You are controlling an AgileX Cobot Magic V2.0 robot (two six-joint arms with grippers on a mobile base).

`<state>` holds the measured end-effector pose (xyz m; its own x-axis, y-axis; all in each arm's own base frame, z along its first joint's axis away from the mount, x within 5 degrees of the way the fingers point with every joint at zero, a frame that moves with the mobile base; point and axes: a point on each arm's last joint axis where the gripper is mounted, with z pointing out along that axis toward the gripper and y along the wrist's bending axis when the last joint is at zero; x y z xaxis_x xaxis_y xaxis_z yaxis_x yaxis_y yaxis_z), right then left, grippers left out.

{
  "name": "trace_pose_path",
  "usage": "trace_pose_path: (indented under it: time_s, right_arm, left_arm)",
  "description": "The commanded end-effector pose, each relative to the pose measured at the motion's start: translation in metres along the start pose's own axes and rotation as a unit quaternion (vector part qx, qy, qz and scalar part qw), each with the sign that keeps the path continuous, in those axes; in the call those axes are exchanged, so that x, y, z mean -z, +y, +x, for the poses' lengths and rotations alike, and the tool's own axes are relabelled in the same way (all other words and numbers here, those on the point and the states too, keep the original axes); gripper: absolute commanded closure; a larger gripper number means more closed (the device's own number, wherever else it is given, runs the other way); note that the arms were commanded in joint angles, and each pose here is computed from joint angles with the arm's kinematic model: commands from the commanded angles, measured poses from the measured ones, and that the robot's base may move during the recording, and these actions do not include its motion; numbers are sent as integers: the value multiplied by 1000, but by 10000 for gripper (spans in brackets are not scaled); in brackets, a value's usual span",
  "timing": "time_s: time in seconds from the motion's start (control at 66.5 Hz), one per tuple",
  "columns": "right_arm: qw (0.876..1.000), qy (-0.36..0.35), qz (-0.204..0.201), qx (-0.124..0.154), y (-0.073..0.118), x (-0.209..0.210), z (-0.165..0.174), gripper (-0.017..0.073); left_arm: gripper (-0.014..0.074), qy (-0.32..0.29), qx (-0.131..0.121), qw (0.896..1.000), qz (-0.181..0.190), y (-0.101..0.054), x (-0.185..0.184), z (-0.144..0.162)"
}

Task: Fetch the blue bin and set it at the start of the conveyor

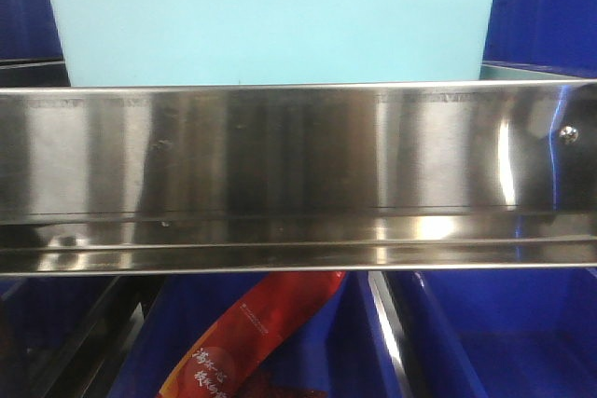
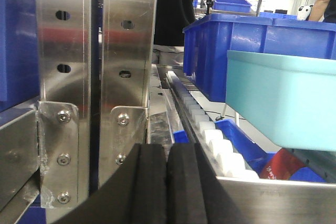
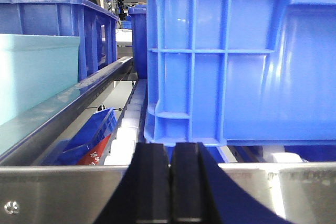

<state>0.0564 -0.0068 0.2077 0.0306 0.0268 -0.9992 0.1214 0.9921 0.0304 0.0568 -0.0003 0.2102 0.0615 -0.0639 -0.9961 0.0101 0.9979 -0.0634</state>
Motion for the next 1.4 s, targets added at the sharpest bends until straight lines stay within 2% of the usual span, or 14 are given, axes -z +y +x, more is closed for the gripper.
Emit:
trace_pose_path:
  time_s: [0.0, 0.541, 0.722, 0.887, 0.947, 1.038, 1.143, 1.173, 1.263, 1.323, 1.383]
  right_arm:
    - [1000, -15, 3, 3, 0, 0, -3, 721]
    - [1000, -22, 3, 3, 0, 0, -4, 721]
    - [1000, -27, 3, 3, 0, 0, -5, 721]
    - [997, -83, 5, -4, -1, 2, -16, 721]
    - [996, -94, 3, -4, 0, 5, -33, 721]
    - [996, -91, -2, -3, 2, 16, -69, 721]
    - [995, -98, -9, -2, 5, 31, -111, 714]
    - [995, -96, -10, -2, 5, 32, -122, 695]
    - [996, -87, -12, -1, 7, 33, -152, 540]
    - [996, -83, -13, -1, 7, 30, -172, 340]
    - [997, -79, -13, -1, 8, 24, -182, 196]
  left_arm:
    - [704, -12, 1, 1000, 4, -1, 0, -3]
    - [704, -12, 1, 1000, 4, -1, 0, -3]
    - [704, -35, 1, 999, 7, -1, 1, -7]
    - [704, -51, 1, 999, 9, -1, 1, -10]
    - [704, -62, 1, 998, 10, -2, 1, -12]
    - [704, -86, 1, 996, 10, -3, 5, -39]
    - [701, -87, 2, 996, 6, -5, 15, -75]
    - [687, -81, 2, 997, 4, -5, 16, -85]
    - [596, -58, 3, 998, -1, -6, 20, -115]
    - [477, -45, -5, 999, -4, -7, 18, -135]
    - [332, -37, -7, 999, -5, -8, 14, -150]
